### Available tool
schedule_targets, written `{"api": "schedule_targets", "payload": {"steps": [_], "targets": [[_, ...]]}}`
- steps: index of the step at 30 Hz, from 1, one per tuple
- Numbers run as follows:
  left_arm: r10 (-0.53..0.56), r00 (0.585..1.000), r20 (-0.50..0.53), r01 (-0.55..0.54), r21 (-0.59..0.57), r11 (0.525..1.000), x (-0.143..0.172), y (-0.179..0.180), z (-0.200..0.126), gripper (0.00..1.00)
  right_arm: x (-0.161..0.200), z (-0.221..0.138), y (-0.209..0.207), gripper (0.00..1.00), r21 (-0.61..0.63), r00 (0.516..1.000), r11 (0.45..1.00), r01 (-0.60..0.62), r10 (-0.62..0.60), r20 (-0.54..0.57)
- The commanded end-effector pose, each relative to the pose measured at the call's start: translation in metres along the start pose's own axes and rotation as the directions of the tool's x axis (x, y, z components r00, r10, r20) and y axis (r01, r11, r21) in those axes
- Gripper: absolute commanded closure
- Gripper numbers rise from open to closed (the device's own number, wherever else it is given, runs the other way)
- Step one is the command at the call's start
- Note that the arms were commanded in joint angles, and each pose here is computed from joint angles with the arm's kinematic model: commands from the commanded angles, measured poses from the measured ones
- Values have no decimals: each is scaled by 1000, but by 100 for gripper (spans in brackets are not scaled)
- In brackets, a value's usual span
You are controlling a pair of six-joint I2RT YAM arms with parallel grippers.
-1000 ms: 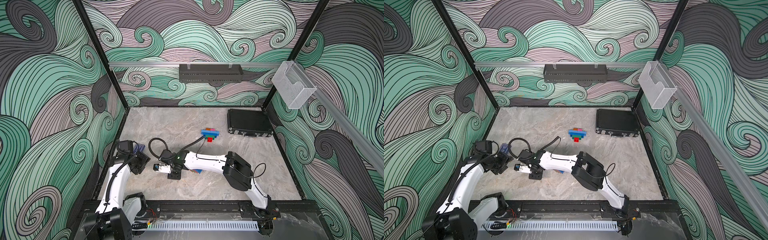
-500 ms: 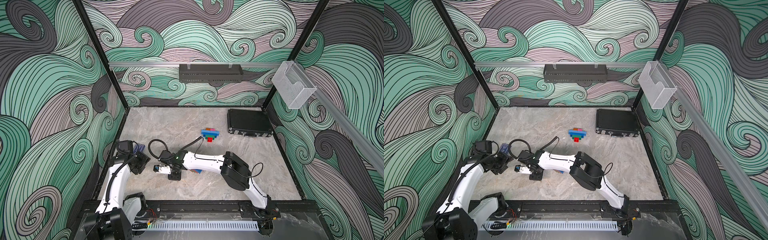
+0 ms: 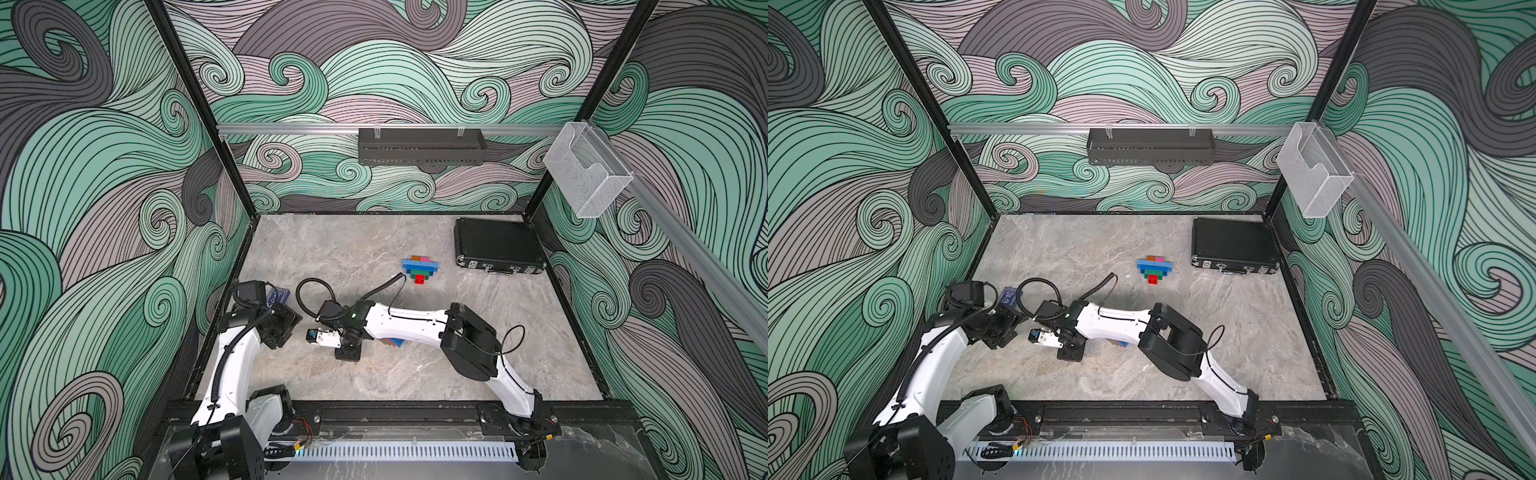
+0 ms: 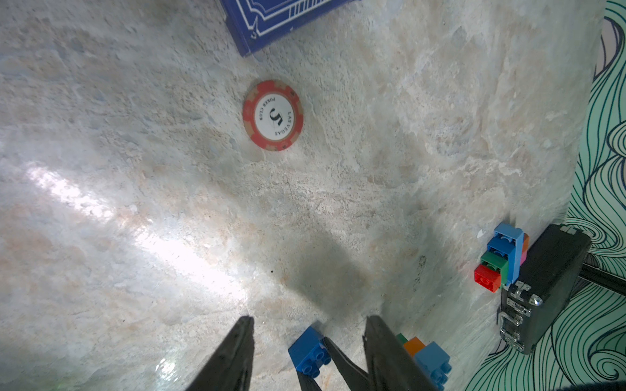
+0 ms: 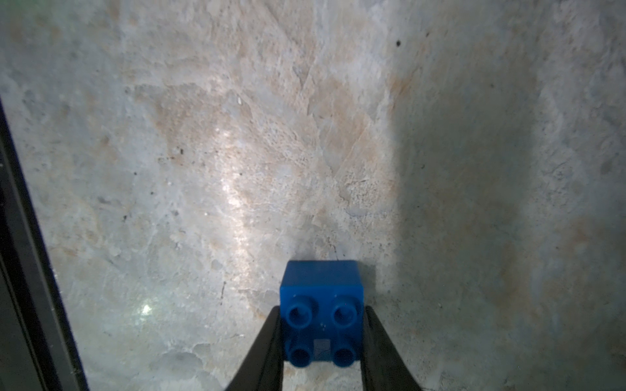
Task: Assemble a heart with lego
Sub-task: Pick up the lego brick from the center of the board, then assemble the lego brick with the lego brick.
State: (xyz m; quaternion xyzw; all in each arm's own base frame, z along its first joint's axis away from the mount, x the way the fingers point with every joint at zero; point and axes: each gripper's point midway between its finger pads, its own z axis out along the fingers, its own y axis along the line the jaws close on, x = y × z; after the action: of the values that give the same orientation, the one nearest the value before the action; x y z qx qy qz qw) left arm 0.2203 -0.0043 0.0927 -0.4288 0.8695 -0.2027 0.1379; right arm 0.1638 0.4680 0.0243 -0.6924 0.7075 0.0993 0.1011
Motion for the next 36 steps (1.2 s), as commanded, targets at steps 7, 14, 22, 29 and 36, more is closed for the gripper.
{"api": "schedule_targets", "payload": {"steps": [7, 14, 22, 29, 36], "targets": [[65, 993, -99, -44, 198, 979, 10, -33, 9, 45, -4, -77, -9, 74, 48, 984, 987, -155, 151, 90], [162, 980, -120, -118, 307, 944, 18, -69, 19, 44, 34, -128, -40, 74, 161, 937, 924, -348, 337, 91], [325, 928, -184, -240, 374, 896, 58, -110, 45, 44, 81, -152, -62, 74, 224, 874, 847, -482, 482, 59], [415, 881, -226, -291, 434, 853, 87, -129, 55, 44, 89, -149, -69, 74, 227, 844, 817, -530, 534, 50], [429, 865, -260, -290, 439, 851, 98, -127, 63, 44, 87, -142, -71, 75, 225, 823, 797, -560, 566, 41]]}}
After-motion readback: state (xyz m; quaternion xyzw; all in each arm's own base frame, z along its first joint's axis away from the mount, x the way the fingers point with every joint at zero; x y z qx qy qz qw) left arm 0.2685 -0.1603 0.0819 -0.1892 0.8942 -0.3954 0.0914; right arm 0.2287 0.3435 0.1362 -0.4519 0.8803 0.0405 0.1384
